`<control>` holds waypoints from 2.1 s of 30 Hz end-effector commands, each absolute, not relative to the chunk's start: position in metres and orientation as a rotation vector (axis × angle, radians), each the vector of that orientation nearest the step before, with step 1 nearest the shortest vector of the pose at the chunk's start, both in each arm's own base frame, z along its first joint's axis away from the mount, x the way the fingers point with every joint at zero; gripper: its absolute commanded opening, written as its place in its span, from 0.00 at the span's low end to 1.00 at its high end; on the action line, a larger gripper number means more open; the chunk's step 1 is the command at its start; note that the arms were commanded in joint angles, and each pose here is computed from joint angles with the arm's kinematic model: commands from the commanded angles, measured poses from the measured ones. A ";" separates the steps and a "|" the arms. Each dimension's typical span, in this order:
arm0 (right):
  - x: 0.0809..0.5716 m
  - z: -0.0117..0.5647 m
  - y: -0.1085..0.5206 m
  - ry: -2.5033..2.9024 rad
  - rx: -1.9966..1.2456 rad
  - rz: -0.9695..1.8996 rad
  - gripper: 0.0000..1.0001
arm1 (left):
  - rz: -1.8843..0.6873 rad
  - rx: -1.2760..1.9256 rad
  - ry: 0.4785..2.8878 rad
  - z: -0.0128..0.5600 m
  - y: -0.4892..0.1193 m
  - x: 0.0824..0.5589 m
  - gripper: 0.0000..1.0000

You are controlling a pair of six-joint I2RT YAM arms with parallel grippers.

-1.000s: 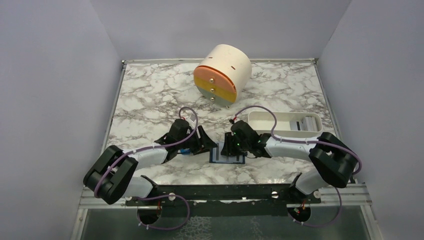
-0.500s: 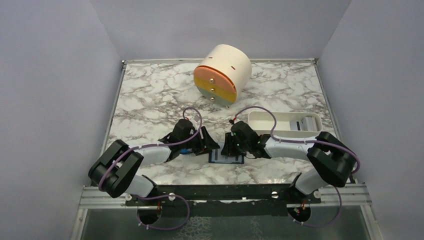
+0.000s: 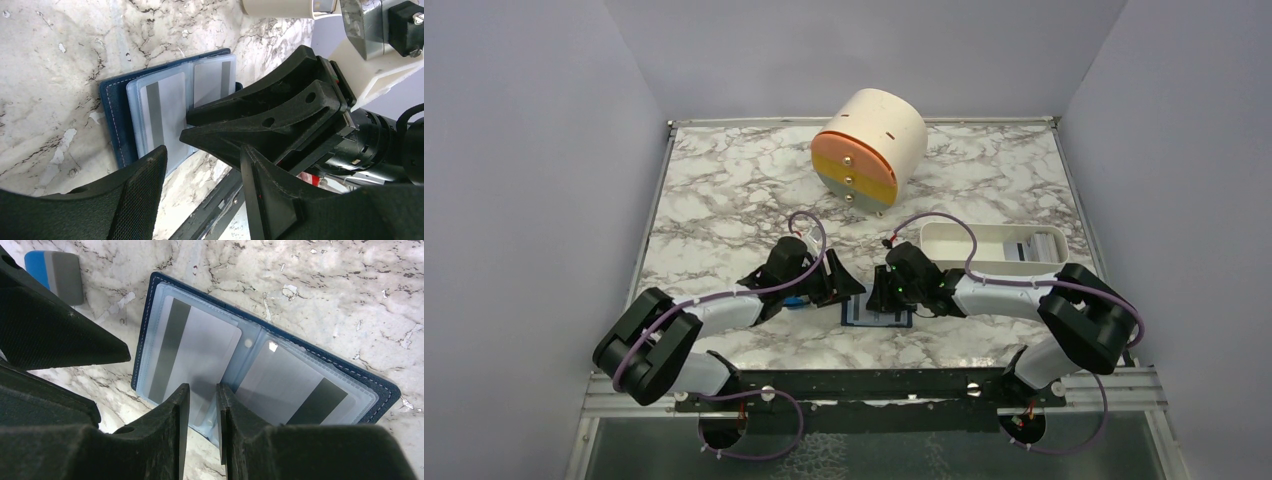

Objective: Put the credit cards into the card holder
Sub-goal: Turn over the card slot in the card holder.

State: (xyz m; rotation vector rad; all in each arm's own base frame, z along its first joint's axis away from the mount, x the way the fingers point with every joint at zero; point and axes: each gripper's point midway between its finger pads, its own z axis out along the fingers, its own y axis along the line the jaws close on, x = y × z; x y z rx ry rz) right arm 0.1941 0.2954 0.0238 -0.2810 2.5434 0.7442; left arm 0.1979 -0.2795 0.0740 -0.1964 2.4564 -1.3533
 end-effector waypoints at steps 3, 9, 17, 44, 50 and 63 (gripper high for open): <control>0.186 0.007 0.285 2.586 -0.305 0.692 0.26 | -1.337 -0.194 2.429 0.075 -0.281 0.205 0.58; 0.186 0.008 0.285 2.583 -0.303 0.693 0.26 | -1.310 -0.182 2.449 0.066 -0.281 0.206 0.58; 0.185 0.005 0.286 2.586 -0.306 0.694 0.26 | -1.277 -0.177 2.470 0.055 -0.280 0.206 0.58; 0.189 0.039 0.295 2.479 -0.419 0.767 0.32 | -1.255 -0.177 2.524 0.049 -0.284 0.197 0.02; 0.195 0.065 0.282 2.416 -0.433 0.702 0.37 | -1.036 -0.121 2.564 0.048 -0.268 0.208 0.00; 0.200 0.086 0.264 2.364 -0.397 0.628 0.37 | -0.818 -0.027 2.610 0.059 -0.256 0.209 0.04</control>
